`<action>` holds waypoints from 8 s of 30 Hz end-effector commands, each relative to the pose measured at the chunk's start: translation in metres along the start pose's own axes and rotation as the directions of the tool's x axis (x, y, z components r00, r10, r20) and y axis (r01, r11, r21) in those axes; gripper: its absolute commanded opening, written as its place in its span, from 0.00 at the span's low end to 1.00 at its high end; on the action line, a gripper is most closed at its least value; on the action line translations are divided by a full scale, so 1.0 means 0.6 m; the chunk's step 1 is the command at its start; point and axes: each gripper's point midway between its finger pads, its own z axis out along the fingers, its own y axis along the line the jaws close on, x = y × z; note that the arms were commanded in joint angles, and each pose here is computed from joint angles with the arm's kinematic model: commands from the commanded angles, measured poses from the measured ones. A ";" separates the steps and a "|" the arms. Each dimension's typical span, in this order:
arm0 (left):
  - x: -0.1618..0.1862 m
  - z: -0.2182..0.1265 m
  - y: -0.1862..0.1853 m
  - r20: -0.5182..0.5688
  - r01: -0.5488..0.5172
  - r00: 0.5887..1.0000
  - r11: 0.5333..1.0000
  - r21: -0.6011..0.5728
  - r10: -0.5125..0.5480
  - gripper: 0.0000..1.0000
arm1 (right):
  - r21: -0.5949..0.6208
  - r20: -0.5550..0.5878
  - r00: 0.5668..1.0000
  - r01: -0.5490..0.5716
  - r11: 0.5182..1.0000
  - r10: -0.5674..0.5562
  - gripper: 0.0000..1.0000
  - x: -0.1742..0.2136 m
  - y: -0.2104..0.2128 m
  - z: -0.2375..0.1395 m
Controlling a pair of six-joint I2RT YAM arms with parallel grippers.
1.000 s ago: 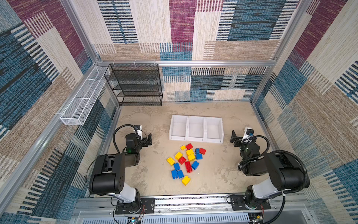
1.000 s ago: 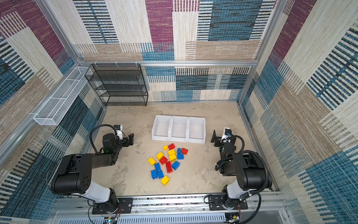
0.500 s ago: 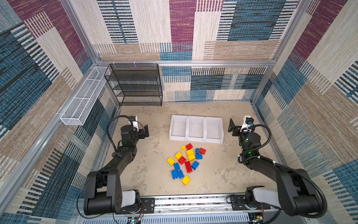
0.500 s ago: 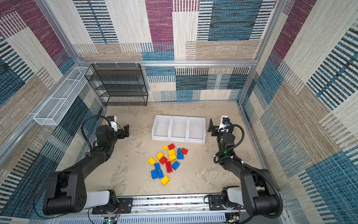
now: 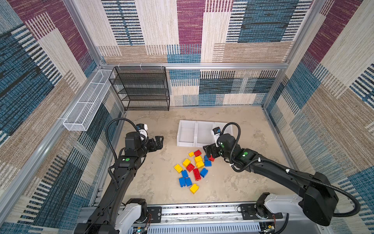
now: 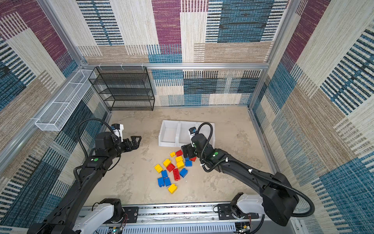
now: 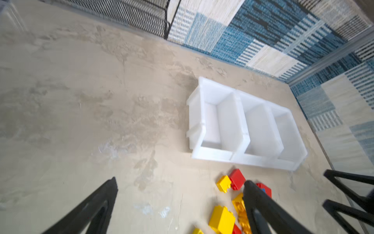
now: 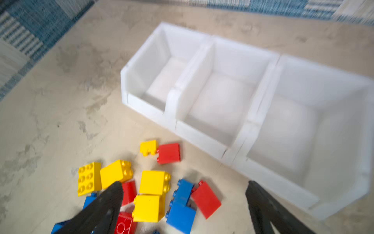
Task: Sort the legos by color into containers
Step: 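Reach the right gripper to a yellow brick while the left arm approaches, then lift the yellow brick with the right gripper into the farthest compartment, then reach the left gripper into the pile and grasp a blue brick, then carry the blue brick with the left gripper into the middle compartment, then lower the right gripper onto a red brick while the left arm withdraws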
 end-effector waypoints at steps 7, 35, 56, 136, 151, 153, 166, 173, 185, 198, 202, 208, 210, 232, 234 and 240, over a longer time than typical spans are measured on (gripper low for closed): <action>0.060 -0.013 -0.017 -0.073 0.148 0.987 0.986 0.076 -0.143 0.99 | 0.051 -0.252 0.968 0.017 0.999 -0.004 0.85 0.120 0.056 0.048; 0.123 0.000 -0.033 -0.159 0.201 0.971 0.969 0.144 -0.178 0.99 | 0.057 -0.360 0.932 0.067 0.996 -0.042 0.38 0.155 0.087 0.115; 0.154 -0.002 -0.046 -0.226 0.269 0.947 0.947 0.175 -0.227 0.97 | 0.169 -0.145 0.987 0.089 0.981 -0.065 0.33 -0.093 -0.012 0.130; 0.415 0.118 -0.288 -0.608 -0.543 0.491 0.765 0.347 0.624 0.69 | 0.279 0.009 0.953 -0.292 0.915 0.302 0.74 -0.004 -0.217 -0.066; 0.437 0.152 -0.295 -0.631 -0.582 0.436 0.736 0.346 0.641 0.44 | 0.288 0.009 0.951 -0.298 0.910 0.308 0.72 0.008 -0.220 -0.076; 0.435 0.151 -0.298 -0.629 -0.580 0.438 0.736 0.348 0.642 0.42 | 0.290 0.013 0.951 -0.298 0.909 0.308 0.72 0.006 -0.220 -0.078; 0.293 0.141 -0.338 -0.509 -0.522 0.624 0.801 0.293 0.593 0.38 | 0.293 0.024 0.952 -0.299 0.908 0.306 0.70 -0.006 -0.220 -0.088; 0.131 0.178 -0.304 -0.416 -0.493 0.733 0.842 0.220 0.538 0.38 | 0.297 0.039 0.950 -0.307 0.904 0.310 0.70 -0.011 -0.221 -0.096; 0.119 0.302 -0.337 -0.458 -0.459 0.717 0.851 0.256 0.525 0.38 | 0.286 0.031 0.944 -0.323 0.902 0.328 0.69 -0.005 -0.218 -0.094; 0.133 0.356 -0.339 -0.494 -0.422 0.729 0.880 0.220 0.473 0.61 | 0.276 0.016 0.944 -0.321 0.906 0.330 0.71 0.009 -0.214 -0.099; 0.115 0.337 -0.343 -0.476 -0.415 0.750 0.887 0.204 0.460 0.64 | 0.274 0.007 0.946 -0.315 0.909 0.325 0.72 0.011 -0.213 -0.097; 0.087 0.276 -0.330 -0.416 -0.400 0.799 0.901 0.170 0.433 0.67 | 0.249 -0.002 0.951 -0.299 0.921 0.309 0.71 0.010 -0.205 -0.096; 0.083 0.250 -0.310 -0.408 -0.384 0.820 0.914 0.131 0.403 0.68 | 0.226 -0.012 0.953 -0.293 0.929 0.304 0.71 0.010 -0.198 -0.092; 0.092 -0.009 -0.084 -0.075 -0.140 0.988 0.982 -0.125 0.132 0.99 | -0.018 -0.398 0.917 0.029 0.999 -0.033 0.69 0.169 0.146 0.067; 0.091 -0.022 -0.074 -0.053 -0.129 0.991 0.982 -0.136 0.123 0.99 | -0.018 -0.407 0.913 0.031 0.999 -0.035 0.68 0.174 0.152 0.072; 0.091 -0.036 -0.063 -0.005 -0.081 0.997 0.987 -0.140 0.081 0.99 | 0.002 -0.444 0.895 0.051 0.999 -0.045 0.58 0.191 0.154 0.087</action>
